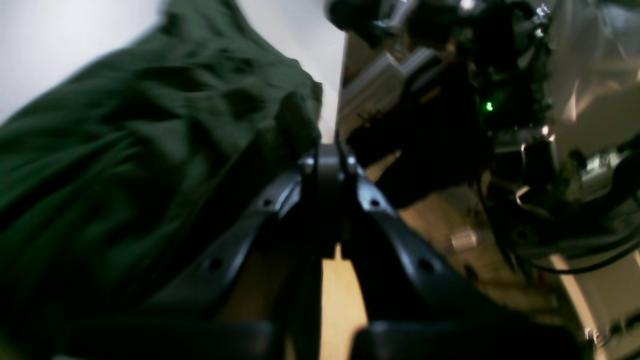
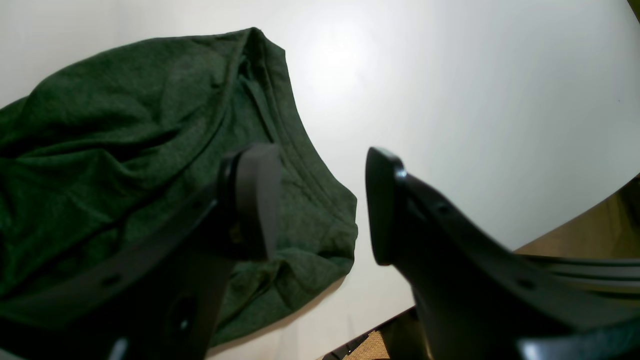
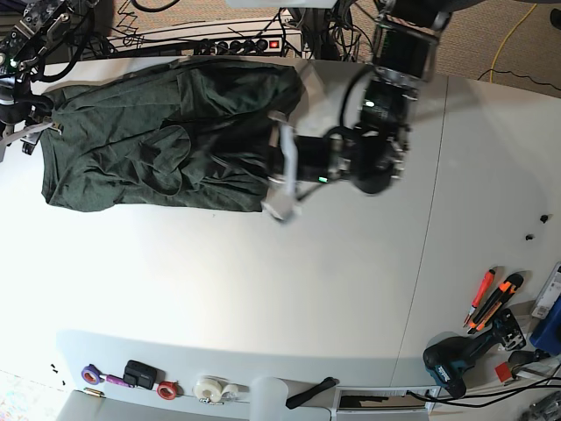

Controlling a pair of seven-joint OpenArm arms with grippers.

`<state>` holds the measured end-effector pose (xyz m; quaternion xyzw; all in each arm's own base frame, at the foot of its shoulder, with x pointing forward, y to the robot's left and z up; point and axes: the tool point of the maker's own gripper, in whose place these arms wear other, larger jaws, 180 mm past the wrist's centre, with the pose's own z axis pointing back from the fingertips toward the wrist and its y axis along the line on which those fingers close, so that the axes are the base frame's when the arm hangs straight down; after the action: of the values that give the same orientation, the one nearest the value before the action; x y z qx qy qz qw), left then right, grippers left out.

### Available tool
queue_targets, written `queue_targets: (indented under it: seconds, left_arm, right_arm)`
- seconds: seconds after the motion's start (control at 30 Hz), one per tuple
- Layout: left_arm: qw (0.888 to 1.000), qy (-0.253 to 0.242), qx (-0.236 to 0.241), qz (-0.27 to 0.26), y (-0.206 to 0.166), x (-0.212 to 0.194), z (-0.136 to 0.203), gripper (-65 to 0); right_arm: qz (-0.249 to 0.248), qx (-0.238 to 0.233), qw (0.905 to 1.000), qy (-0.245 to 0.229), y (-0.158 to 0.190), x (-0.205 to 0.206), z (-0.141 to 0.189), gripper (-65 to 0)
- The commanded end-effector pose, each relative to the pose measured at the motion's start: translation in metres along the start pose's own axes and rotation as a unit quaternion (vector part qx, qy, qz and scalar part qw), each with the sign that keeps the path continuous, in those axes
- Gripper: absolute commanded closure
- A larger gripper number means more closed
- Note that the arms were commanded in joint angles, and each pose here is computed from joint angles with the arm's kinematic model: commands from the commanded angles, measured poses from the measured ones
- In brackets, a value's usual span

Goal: Layout the t-shirt on the table in an organized manner, then fold the t-shirt properly
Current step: 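Move the left gripper back onto the folded shirt and grasp its edge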

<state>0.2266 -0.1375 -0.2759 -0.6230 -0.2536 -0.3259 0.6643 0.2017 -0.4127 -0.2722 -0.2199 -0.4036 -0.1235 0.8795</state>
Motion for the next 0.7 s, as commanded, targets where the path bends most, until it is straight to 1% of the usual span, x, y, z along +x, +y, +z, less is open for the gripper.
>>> queue_targets:
  seconds: [0.0, 0.1, 0.17, 0.3, 0.43, 0.47, 0.53, 0.6, 0.63, 0.67]
  left_arm:
    - [0.999, -0.014, -0.019, -0.027, -0.013, 0.017, -0.013, 0.0]
    - [0.998, 0.018, -0.019, -0.062, -0.021, 0.008, -0.040, 0.0]
    - [0.995, 0.045, -0.012, -0.090, -0.024, -0.002, -0.054, 0.0]
    - [0.985, 0.087, 0.002, -0.147, -0.027, -0.023, -0.076, 0.0]
    - [0.972, 0.120, 0.010, -0.199, -0.031, -0.039, -0.091, 0.0]
    - [0.969, 0.129, 0.012, -0.210, -0.032, -0.042, -0.095, 0.0]
    - [0.966, 0.140, 0.030, -0.214, -0.029, -0.045, -0.100, 0.0]
    - [0.964, 0.143, 0.038, -0.220, -0.028, -0.047, -0.102, 0.0]
    - [0.963, 0.147, 0.039, -0.222, -0.027, -0.049, -0.103, -2.1]
    - [0.962, 0.150, 0.040, -0.223, -0.027, -0.050, -0.103, -13.4]
  right_arm:
    - [0.004, -0.006, 0.9997, -0.025, -0.005, 0.015, 0.003, -27.4]
    - [0.004, -0.006, 0.9997, -0.025, -0.005, 0.015, 0.003, -27.4]
    - [0.004, -0.006, 0.9997, -0.024, -0.005, 0.015, 0.003, -27.4]
    - [0.004, -0.006, 0.9997, -0.024, -0.005, 0.015, 0.003, -27.4]
    - [0.004, -0.006, 0.9997, -0.025, -0.005, 0.015, 0.003, -27.4]
    - [0.004, -0.006, 0.9997, -0.025, -0.005, 0.015, 0.003, -27.4]
    - [0.004, -0.006, 0.9997, -0.025, -0.005, 0.015, 0.003, -27.4]
    - [0.004, -0.006, 0.9997, -0.024, -0.005, 0.015, 0.003, -27.4]
    - [0.004, -0.006, 0.9997, -0.024, -0.005, 0.015, 0.003, -27.5]
    - [0.004, -0.006, 0.9997, -0.025, -0.005, 0.015, 0.003, -27.4]
